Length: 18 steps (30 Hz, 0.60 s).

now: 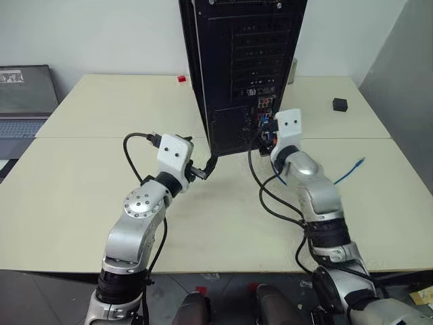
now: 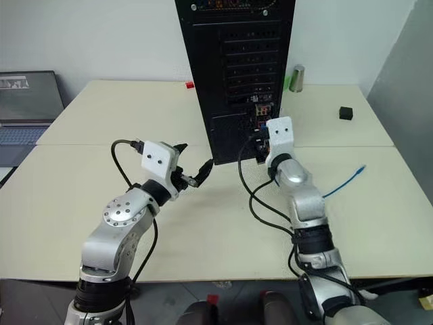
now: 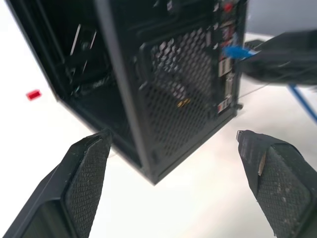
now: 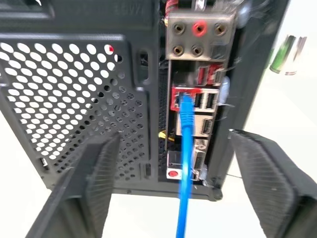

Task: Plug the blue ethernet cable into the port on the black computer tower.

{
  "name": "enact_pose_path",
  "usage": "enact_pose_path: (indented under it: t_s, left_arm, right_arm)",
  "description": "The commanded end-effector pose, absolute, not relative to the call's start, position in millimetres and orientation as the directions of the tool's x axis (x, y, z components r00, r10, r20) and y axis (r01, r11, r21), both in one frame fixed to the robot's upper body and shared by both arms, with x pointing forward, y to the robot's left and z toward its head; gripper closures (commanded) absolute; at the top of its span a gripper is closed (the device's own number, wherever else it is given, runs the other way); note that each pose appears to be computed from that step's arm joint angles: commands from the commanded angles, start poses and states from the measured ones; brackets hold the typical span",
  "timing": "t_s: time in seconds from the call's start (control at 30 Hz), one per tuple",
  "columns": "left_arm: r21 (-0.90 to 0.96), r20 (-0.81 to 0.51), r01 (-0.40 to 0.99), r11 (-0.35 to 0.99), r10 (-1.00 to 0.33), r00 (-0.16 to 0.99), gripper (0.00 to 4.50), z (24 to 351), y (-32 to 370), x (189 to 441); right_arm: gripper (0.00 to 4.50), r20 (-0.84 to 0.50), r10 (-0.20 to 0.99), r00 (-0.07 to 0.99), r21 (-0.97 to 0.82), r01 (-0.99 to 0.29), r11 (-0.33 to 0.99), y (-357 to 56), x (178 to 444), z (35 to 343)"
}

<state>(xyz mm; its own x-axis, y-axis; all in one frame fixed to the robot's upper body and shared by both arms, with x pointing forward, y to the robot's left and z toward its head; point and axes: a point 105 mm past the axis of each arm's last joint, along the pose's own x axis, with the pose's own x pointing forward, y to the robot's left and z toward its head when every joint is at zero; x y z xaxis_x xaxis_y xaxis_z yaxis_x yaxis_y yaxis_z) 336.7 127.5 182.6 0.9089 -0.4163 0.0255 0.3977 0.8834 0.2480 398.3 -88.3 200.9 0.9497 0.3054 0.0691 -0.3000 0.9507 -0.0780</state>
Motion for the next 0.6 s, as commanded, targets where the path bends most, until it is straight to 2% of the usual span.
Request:
enact_pose_path:
  t_s: [0.03, 0.17, 0.3, 0.6]
  left_arm:
    - [0.295, 0.003, 0.396, 0.869, -0.415, 0.91, 0.2, 192.1, 133.8, 341.2]
    - [0.241, -0.024, 0.462, 0.853, -0.471, 0.882, 0.2, 198.9, 134.3, 342.6]
    - [0.208, -0.054, 0.539, 0.816, -0.541, 0.839, 0.2, 204.7, 133.2, 340.6]
    - [0.189, -0.095, 0.598, 0.779, -0.592, 0.801, 0.2, 200.0, 133.6, 336.5]
  right_arm:
    - [0.03, 0.167, 0.428, 0.888, -0.084, -0.42, 0.904, -95.7, 377.3, 235.3]
    - [0.03, 0.153, 0.462, 0.874, -0.196, -0.431, 0.881, -123.2, 372.6, 242.4]
    - [0.03, 0.119, 0.543, 0.831, -0.219, -0.512, 0.831, -142.3, 365.6, 249.3]
    - [0.03, 0.014, 0.653, 0.757, -0.244, -0.631, 0.736, -145.1, 351.7, 237.8]
